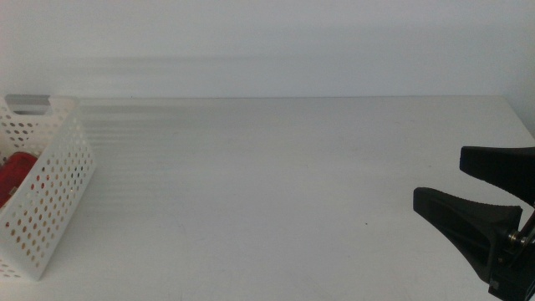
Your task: Use arms to grab the bottles and put them into the dustbin to the left of the table.
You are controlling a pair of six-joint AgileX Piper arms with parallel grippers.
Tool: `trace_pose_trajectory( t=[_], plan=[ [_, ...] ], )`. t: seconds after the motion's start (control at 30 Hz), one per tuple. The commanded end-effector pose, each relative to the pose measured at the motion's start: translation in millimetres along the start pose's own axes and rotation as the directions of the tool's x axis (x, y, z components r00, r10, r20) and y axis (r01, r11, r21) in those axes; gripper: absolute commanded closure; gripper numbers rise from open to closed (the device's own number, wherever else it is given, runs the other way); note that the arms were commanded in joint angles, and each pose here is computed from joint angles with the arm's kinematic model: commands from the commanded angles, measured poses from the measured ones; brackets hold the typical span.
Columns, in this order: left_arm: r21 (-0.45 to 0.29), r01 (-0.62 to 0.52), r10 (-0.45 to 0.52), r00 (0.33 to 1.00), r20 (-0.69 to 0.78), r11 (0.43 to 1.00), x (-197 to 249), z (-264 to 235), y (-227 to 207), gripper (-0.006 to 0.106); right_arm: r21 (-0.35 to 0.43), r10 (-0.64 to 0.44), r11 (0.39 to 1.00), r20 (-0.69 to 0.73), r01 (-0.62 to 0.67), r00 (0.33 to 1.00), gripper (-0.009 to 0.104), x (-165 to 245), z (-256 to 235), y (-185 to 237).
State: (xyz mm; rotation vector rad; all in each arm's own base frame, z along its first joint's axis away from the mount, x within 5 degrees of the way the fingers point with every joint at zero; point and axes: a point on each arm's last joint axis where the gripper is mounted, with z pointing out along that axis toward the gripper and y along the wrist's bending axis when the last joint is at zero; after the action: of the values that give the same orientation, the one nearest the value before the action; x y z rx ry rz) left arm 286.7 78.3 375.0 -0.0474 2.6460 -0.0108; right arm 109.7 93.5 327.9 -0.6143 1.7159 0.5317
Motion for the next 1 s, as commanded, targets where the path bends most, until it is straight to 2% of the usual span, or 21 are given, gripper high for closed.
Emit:
trace_pose_trajectory(
  t=[0.0,0.13,0.37,0.8,0.9,0.97],
  plan=[
    [0.012,-0.005,0.004,0.997,0.074,1.0,-17,-9,1,0.105,0.016,-0.015,1.0,0.107,0.013,0.994,0.035,-15,-4,-1],
    [-0.004,-0.024,0.024,1.0,-0.011,1.0,-33,13,11,0.105,0.016,-0.015,1.0,0.107,0.013,0.994,0.035,-15,-4,-1],
    [-0.009,-0.027,0.027,0.998,-0.053,1.0,-56,47,24,0.105,0.016,-0.015,1.0,0.107,0.013,0.994,0.035,-15,-4,-1],
    [0.016,-0.012,0.015,0.976,-0.215,1.0,-55,126,37,0.105,0.016,-0.015,1.0,0.107,0.013,0.994,0.035,-15,-4,-1],
    [0.006,-0.022,0.023,0.963,-0.268,1.0,-51,137,40,0.103,0.016,-0.015,1.0,0.107,0.013,0.994,0.035,-15,-4,-1],
    [-0.004,-0.03,0.028,0.956,-0.293,1.0,-49,141,42,0.095,0.016,-0.015,1.0,0.107,0.013,0.994,0.035,-15,-4,-1]
  ],
)
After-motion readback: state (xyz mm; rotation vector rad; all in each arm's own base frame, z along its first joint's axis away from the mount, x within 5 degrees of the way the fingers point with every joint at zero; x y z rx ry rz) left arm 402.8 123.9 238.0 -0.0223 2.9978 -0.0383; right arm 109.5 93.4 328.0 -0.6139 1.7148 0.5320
